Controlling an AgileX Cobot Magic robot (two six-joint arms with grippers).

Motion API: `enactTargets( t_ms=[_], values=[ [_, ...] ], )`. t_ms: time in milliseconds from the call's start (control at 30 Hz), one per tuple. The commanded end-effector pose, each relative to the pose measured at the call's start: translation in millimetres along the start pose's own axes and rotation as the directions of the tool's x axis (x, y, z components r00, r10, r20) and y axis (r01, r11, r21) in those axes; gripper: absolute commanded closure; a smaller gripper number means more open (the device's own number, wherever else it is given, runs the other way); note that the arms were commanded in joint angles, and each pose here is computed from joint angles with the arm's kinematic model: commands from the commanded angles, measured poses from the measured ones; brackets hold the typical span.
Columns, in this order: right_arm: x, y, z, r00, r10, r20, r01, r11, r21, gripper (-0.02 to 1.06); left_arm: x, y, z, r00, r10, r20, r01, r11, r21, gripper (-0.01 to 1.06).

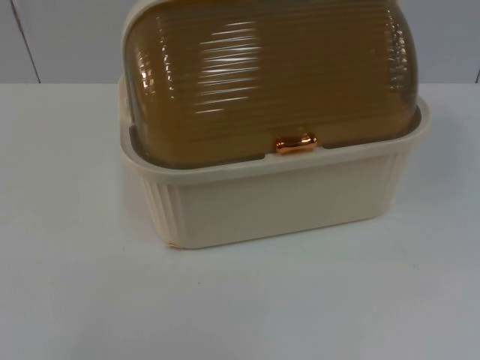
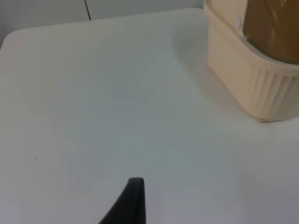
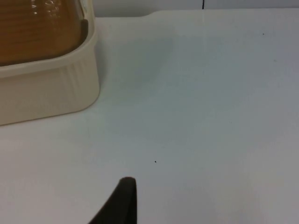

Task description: Open the box lid with the left hand, place the block into the box with the right hand, then close the box lid with the left hand.

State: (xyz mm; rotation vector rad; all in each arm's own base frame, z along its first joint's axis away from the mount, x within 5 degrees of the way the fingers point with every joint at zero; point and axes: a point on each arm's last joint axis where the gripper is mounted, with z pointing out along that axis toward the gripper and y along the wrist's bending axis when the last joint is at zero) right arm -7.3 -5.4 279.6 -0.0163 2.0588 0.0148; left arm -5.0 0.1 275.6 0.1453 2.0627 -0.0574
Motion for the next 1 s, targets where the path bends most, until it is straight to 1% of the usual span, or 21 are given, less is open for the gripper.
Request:
enactTargets(
  t_ms=[0, 733, 767, 867, 900, 967],
  values=[
    [-0.6, 0.5, 0.0, 1.000, 0.005, 0.013, -0.005, 1.000, -0.008, 0.00, 0.7, -1.0, 0.4, 1.000, -0.005, 0.005, 0.005, 1.000, 0.017, 0.00],
    [-0.6, 1.0, 0.0, 1.000, 0.008, 0.013, -0.008, 1.000, -0.013, 0.00, 0.7, -0.4, 0.5, 1.000, -0.002, 0.004, 0.002, 1.000, 0.011, 0.00],
    [-0.6, 1.0, 0.0, 1.000, 0.008, 0.013, -0.008, 1.000, -0.013, 0.00, 0.7, -0.5, 0.5, 1.000, -0.006, 0.004, 0.006, 1.000, 0.003, 0.00],
    [-0.6, 1.0, 0.0, 1.000, 0.008, 0.013, -0.008, 1.000, -0.013, 0.00, 0.7, -0.6, 0.5, 0.999, -0.034, 0.004, 0.034, 0.998, -0.054, 0.00],
    [-0.6, 1.0, 0.0, 1.000, 0.008, 0.013, -0.008, 1.000, -0.013, 0.00, 0.7, -0.6, 0.5, 0.999, -0.034, 0.004, 0.034, 0.998, -0.054, 0.00],
    [-0.6, 1.0, 0.0, 1.000, 0.008, 0.013, -0.008, 1.000, -0.013, 0.00, 0.6, -0.7, 0.5, 0.999, -0.050, 0.005, 0.050, 0.995, -0.082, 0.00]
  ],
)
